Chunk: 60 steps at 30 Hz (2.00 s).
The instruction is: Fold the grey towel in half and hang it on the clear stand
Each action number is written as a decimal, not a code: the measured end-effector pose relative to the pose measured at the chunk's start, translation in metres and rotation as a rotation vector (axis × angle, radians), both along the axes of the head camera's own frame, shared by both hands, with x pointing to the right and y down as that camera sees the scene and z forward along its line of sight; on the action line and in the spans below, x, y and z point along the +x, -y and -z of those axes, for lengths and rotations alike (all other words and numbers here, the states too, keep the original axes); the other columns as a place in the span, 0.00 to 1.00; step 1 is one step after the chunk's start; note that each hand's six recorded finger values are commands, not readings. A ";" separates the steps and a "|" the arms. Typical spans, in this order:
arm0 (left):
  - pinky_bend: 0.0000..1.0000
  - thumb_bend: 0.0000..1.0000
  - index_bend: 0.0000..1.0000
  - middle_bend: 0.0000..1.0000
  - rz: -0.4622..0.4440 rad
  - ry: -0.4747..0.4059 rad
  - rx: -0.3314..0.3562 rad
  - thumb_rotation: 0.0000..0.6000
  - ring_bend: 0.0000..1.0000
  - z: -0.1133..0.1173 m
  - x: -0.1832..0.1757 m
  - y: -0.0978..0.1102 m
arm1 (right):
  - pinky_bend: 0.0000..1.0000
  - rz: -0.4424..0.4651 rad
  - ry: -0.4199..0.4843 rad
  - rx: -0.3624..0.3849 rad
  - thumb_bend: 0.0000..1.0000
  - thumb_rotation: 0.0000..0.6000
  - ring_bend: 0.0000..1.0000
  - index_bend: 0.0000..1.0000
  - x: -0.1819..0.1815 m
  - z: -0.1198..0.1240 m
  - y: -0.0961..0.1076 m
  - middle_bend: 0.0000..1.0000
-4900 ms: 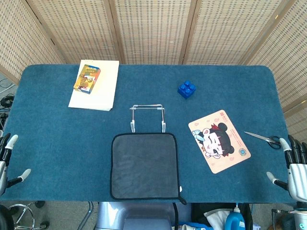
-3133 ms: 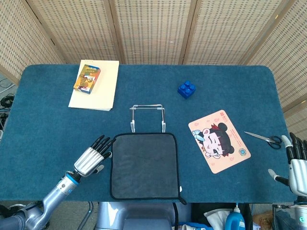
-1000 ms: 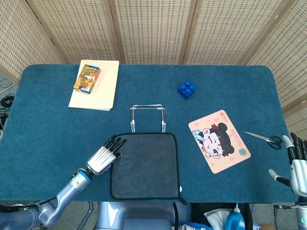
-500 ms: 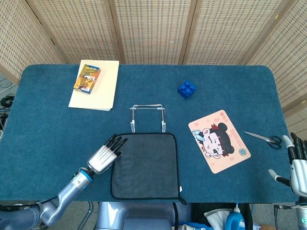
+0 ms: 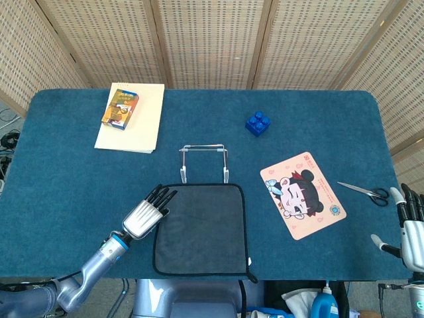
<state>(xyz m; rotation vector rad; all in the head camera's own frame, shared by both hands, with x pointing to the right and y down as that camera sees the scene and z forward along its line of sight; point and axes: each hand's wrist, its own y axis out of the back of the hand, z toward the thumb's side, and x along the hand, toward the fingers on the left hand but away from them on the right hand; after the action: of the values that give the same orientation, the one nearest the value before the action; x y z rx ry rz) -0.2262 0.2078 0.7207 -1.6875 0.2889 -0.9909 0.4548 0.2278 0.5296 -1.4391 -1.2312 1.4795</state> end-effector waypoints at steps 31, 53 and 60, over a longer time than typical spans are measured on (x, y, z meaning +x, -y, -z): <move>0.00 0.45 0.70 0.00 0.096 -0.013 0.007 1.00 0.00 0.007 -0.051 0.009 | 0.00 0.006 0.016 -0.005 0.00 1.00 0.00 0.00 -0.002 0.001 -0.002 0.00; 0.00 0.45 0.70 0.00 0.224 0.067 0.001 1.00 0.00 0.009 -0.160 0.006 | 0.00 0.013 0.017 -0.008 0.00 1.00 0.00 0.00 -0.005 0.001 -0.002 0.00; 0.00 0.45 0.70 0.00 0.229 0.102 0.026 1.00 0.00 0.015 -0.183 0.007 | 0.00 0.010 0.021 -0.006 0.00 1.00 0.00 0.00 -0.004 0.002 -0.002 0.00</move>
<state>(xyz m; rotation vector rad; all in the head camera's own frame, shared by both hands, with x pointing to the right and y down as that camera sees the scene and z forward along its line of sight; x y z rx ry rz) -0.4094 0.2011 0.7056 -1.5989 0.4330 -1.2323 0.4507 0.2302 0.5273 -1.4661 -1.2313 1.4654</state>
